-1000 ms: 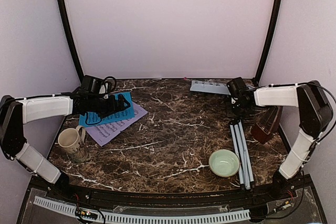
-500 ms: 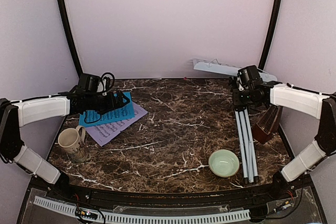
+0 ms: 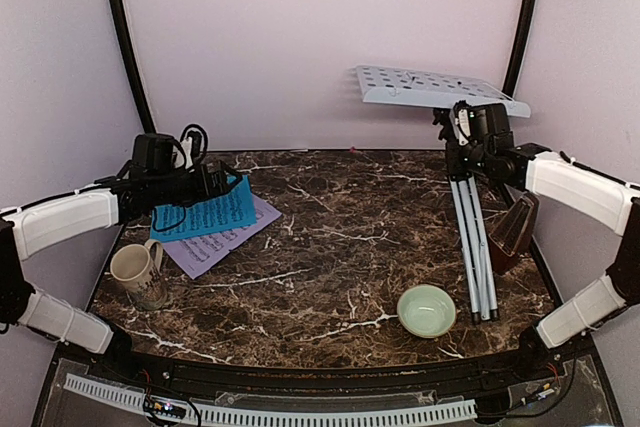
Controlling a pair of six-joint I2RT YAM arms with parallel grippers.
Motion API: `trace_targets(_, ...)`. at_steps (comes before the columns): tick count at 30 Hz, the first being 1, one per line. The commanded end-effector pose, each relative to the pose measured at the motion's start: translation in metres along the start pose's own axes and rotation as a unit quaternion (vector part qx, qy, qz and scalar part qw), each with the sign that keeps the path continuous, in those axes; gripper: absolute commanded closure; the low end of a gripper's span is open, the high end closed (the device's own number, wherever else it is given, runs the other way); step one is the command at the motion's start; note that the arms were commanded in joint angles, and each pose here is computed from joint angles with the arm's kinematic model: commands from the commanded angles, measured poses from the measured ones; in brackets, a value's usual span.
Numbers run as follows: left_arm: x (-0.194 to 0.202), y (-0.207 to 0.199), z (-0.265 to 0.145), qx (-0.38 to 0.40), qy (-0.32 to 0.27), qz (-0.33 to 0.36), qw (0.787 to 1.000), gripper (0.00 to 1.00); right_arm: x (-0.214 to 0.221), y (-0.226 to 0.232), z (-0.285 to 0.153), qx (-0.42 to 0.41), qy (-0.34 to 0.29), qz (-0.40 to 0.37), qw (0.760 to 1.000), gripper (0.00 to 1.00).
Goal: Set up the instrument practice props
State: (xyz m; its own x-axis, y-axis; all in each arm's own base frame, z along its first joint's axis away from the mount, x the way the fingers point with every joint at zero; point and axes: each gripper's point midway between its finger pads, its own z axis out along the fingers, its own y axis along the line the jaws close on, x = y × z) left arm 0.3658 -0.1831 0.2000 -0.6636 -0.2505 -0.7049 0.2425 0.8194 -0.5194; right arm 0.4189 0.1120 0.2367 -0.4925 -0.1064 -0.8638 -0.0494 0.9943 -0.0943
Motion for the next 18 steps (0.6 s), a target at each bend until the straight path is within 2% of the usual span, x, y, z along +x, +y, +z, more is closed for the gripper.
trace_targets(1,-0.022,-0.029,-0.017,0.054,-0.04,0.036,0.997,0.01,-0.165,-0.016,-0.094,-0.026,-0.295,0.09,0.951,1.0)
trace_targets(6,-0.058,-0.079,-0.04,0.133,-0.059,0.054,0.988,0.02,-0.179,-0.003,-0.113,-0.075,-0.344,0.083,0.932,1.0)
trace_targets(12,-0.109,-0.141,-0.08,0.239,-0.105,0.052,0.964,0.03,-0.204,0.011,-0.143,-0.116,-0.417,0.059,0.9,1.0)
trace_targets(18,-0.153,-0.188,-0.111,0.331,-0.131,0.005,0.934,0.05,-0.217,0.029,-0.158,-0.141,-0.447,0.047,0.882,1.0)
